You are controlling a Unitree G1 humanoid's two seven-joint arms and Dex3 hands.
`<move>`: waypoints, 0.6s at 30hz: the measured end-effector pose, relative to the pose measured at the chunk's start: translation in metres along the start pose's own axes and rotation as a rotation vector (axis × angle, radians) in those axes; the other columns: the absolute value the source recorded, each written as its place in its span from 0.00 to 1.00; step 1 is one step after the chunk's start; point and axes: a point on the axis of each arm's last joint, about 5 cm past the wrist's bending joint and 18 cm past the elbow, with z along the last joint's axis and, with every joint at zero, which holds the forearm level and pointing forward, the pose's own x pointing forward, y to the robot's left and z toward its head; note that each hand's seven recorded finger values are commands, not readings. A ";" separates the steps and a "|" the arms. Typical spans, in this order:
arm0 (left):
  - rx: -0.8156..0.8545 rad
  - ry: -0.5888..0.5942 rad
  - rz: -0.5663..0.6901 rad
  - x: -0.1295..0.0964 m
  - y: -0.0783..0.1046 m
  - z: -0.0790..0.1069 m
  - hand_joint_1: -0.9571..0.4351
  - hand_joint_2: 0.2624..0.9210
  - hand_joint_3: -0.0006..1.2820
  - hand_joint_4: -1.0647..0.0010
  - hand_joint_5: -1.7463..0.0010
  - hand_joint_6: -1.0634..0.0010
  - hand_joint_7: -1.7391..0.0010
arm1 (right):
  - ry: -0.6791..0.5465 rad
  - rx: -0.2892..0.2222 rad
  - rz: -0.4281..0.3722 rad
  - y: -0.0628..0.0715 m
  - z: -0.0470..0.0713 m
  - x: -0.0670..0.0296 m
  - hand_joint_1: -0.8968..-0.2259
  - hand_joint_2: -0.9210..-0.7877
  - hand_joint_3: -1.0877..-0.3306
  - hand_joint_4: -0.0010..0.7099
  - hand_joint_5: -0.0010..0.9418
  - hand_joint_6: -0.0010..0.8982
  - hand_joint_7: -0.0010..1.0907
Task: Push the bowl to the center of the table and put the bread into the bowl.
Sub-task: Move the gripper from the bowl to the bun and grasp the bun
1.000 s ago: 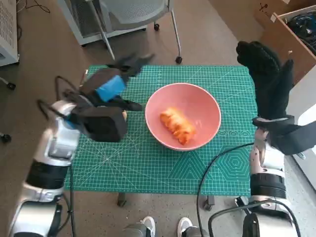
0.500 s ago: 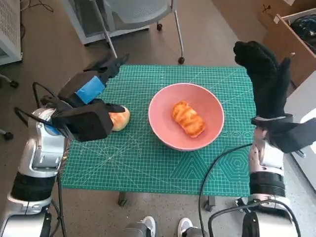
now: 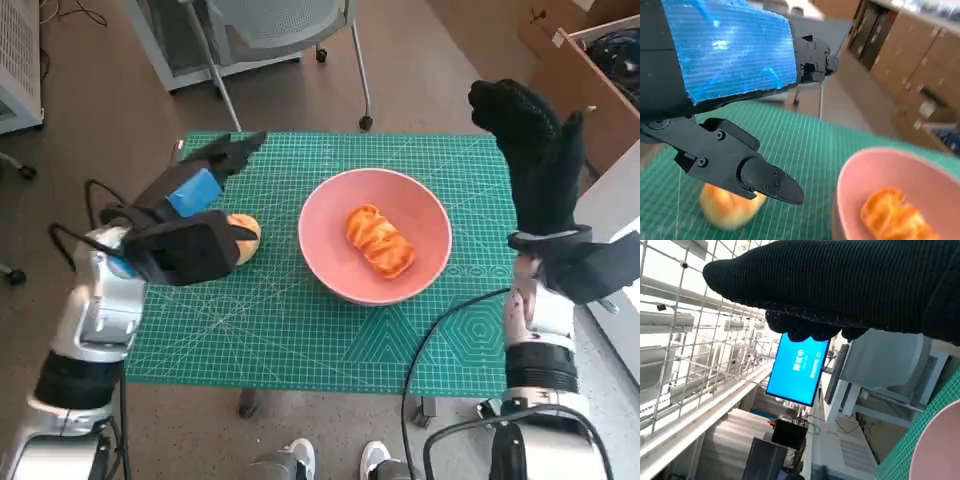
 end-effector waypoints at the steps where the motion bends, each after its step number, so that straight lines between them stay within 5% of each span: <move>1: 0.005 0.010 -0.012 0.001 -0.002 -0.001 0.47 0.78 0.00 1.00 1.00 0.86 0.97 | 0.000 0.000 0.002 0.000 0.000 0.0000 0.38 0.00 0.35 0.24 0.00 0.06 0.39; 18: 0.096 0.151 -0.137 0.024 -0.011 -0.007 0.45 0.78 0.00 1.00 1.00 0.86 0.99 | -0.003 -0.007 0.004 -0.004 0.001 -0.0006 0.38 0.00 0.35 0.24 0.00 0.06 0.39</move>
